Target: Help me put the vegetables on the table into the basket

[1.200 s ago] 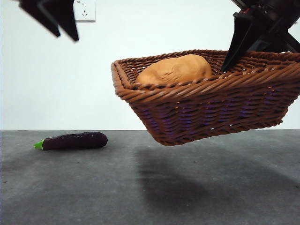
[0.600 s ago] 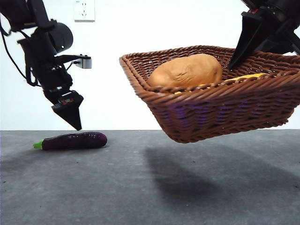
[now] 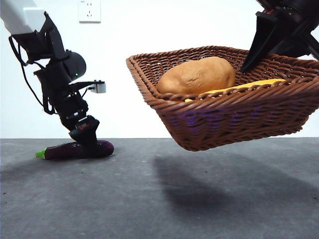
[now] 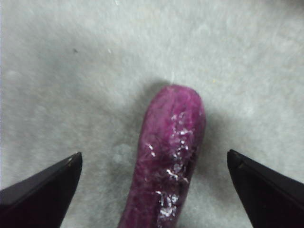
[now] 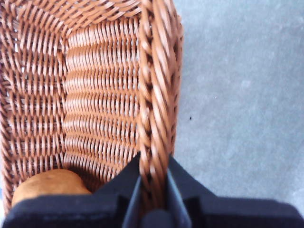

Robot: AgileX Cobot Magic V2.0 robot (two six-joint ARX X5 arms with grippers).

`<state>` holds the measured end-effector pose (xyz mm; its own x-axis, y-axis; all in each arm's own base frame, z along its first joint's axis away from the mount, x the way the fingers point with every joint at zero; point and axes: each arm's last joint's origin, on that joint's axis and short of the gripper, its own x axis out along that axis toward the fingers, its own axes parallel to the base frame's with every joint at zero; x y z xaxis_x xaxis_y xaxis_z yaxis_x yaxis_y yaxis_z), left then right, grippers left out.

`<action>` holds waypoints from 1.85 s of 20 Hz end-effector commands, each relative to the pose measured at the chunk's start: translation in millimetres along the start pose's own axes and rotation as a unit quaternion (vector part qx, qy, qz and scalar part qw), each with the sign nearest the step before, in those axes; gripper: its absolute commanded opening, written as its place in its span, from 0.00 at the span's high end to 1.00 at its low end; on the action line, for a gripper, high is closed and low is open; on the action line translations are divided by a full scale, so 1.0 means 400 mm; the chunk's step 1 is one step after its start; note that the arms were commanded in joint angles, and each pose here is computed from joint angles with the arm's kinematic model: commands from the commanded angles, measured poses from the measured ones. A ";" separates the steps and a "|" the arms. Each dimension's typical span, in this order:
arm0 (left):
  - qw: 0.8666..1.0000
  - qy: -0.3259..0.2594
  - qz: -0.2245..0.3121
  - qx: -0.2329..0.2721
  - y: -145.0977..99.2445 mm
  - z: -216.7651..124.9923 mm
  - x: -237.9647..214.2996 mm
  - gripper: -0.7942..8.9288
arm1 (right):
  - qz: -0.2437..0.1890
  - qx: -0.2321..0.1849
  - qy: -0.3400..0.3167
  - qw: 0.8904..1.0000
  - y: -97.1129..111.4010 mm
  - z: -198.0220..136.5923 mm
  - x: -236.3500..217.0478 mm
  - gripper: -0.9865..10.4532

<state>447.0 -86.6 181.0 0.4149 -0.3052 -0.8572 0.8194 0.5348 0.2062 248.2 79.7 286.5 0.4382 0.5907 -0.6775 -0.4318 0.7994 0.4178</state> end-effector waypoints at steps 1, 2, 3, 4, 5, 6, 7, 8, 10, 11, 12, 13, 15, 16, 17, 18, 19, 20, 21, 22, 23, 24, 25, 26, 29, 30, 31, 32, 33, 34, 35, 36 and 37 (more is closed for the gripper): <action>1.000 0.004 -0.011 -0.004 0.001 -0.013 0.028 0.37 | 0.009 0.004 -0.007 1.000 0.002 0.002 0.001 0.92; 1.000 0.006 -0.012 -0.005 0.001 -0.015 0.034 0.41 | 0.009 0.004 -0.007 1.000 0.002 0.002 0.001 0.92; 1.000 0.008 -0.014 -0.012 0.000 -0.018 0.039 0.49 | 0.009 0.004 -0.008 1.000 0.002 0.002 0.001 0.92; 0.999 0.010 -0.016 -0.027 -0.001 -0.020 0.043 0.55 | 0.008 0.004 -0.008 1.000 0.002 0.002 0.001 0.92; 0.999 0.010 -0.017 -0.033 -0.001 -0.020 0.043 0.63 | 0.008 0.004 -0.008 1.000 0.002 0.002 0.001 0.92; 0.999 0.009 -0.015 -0.033 0.000 -0.019 0.043 0.76 | 0.009 0.004 -0.009 1.000 0.002 0.003 0.001 0.92; 0.999 0.010 -0.015 -0.041 0.000 -0.019 0.043 0.89 | 0.009 0.004 -0.010 1.000 0.002 0.004 0.001 0.92; 0.998 0.010 -0.015 -0.056 0.000 -0.019 0.043 0.93 | 0.009 0.005 -0.010 1.000 0.002 0.003 0.001 0.92; 0.997 0.014 -0.018 -0.074 -0.002 -0.019 0.035 0.93 | 0.008 0.006 -0.007 1.000 0.001 0.002 0.001 0.92; 0.997 0.017 -0.018 -0.077 -0.004 -0.015 0.020 0.93 | 0.008 0.010 -0.006 1.000 0.001 0.001 0.001 0.92; 0.997 0.016 -0.018 -0.077 -0.006 -0.009 -0.005 0.92 | 0.007 0.013 -0.002 1.000 0.001 -0.001 0.001 0.92; 0.997 0.009 -0.015 -0.076 -0.005 0.000 -0.043 0.92 | 0.006 0.016 0.005 1.000 0.001 -0.004 0.001 0.92; 0.997 -0.030 -0.003 -0.075 -0.006 0.028 -0.149 0.92 | -0.002 0.027 0.014 1.000 -0.001 -0.009 0.002 0.92; 0.996 -0.055 0.003 -0.071 -0.012 0.044 -0.216 0.92 | -0.004 0.030 0.017 0.999 -0.002 -0.011 0.002 0.92; 0.995 -0.082 0.008 -0.063 -0.026 0.059 -0.291 0.92 | -0.005 0.033 0.021 0.999 -0.002 -0.013 0.002 0.92; 0.992 -0.111 0.009 -0.054 -0.047 0.072 -0.371 0.92 | -0.006 0.037 0.026 0.999 -0.004 -0.015 0.005 0.92; 0.989 -0.139 0.006 -0.042 -0.078 0.083 -0.450 0.92 | -0.006 0.042 0.032 0.999 -0.007 -0.016 0.011 0.92; 0.985 -0.168 -0.001 -0.024 -0.121 0.097 -0.525 0.92 | -0.007 0.048 0.037 0.998 -0.011 -0.016 0.019 0.92; 0.981 -0.195 -0.002 0.002 -0.173 0.113 -0.595 0.92 | -0.008 0.056 0.045 0.997 -0.017 -0.017 0.031 0.92; 0.975 -0.218 0.000 0.034 -0.227 0.128 -0.654 0.92 | -0.003 0.061 0.055 0.997 -0.020 -0.018 0.044 0.92; 0.969 -0.237 -0.007 0.075 -0.286 0.143 -0.700 0.92 | 0.007 0.062 0.065 0.996 -0.017 -0.020 0.058 0.92; 0.962 -0.246 -0.019 0.118 -0.345 0.158 -0.729 0.92 | 0.016 0.062 0.071 0.995 -0.010 -0.021 0.069 0.92; 0.958 -0.233 -0.029 0.163 -0.401 0.173 -0.733 0.92 | 0.025 0.060 0.078 0.995 0.001 -0.023 0.077 0.92; 0.957 -0.205 -0.040 0.203 -0.452 0.188 -0.722 0.92 | 0.041 0.054 0.086 0.994 0.015 -0.027 0.085 0.92; 0.951 -0.132 -0.080 0.268 -0.551 0.233 -0.647 0.92 | 0.066 0.039 0.104 0.992 0.052 -0.037 0.099 0.92; 0.946 -0.120 -0.097 0.286 -0.573 0.248 -0.617 0.92 | 0.068 0.036 0.109 0.991 0.059 -0.040 0.101 0.92; 0.945 -0.096 -0.102 0.296 -0.591 0.260 -0.584 0.92 | 0.070 0.035 0.112 0.991 0.061 -0.041 0.102 0.92; 0.944 -0.058 -0.103 0.307 -0.603 0.265 -0.546 0.92 | 0.071 0.035 0.112 0.991 0.061 -0.041 0.102 0.92; 0.941 -0.042 -0.118 0.314 -0.612 0.272 -0.511 0.92 | 0.072 0.034 0.111 0.991 0.061 -0.041 0.102 0.92; 0.941 -0.040 -0.122 0.314 -0.613 0.282 -0.483 0.92 | 0.072 0.035 0.111 0.991 0.060 -0.040 0.101 0.92; 0.939 -0.033 -0.126 0.317 -0.616 0.288 -0.459 0.92 | 0.076 0.032 0.112 0.990 0.061 -0.041 0.101 0.92; 0.938 -0.023 -0.133 0.321 -0.619 0.292 -0.434 0.92 | 0.076 0.029 0.111 0.990 0.061 -0.041 0.101 0.92; 0.937 -0.014 -0.139 0.322 -0.621 0.297 -0.406 0.92 | 0.077 0.027 0.108 0.991 0.061 -0.039 0.102 0.92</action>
<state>222.5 -261.2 330.4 0.1648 -0.3943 -0.9041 0.9636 -0.1313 0.2329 242.8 120.6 261.0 0.1977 0.6584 -0.7262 -0.4299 0.7240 0.5394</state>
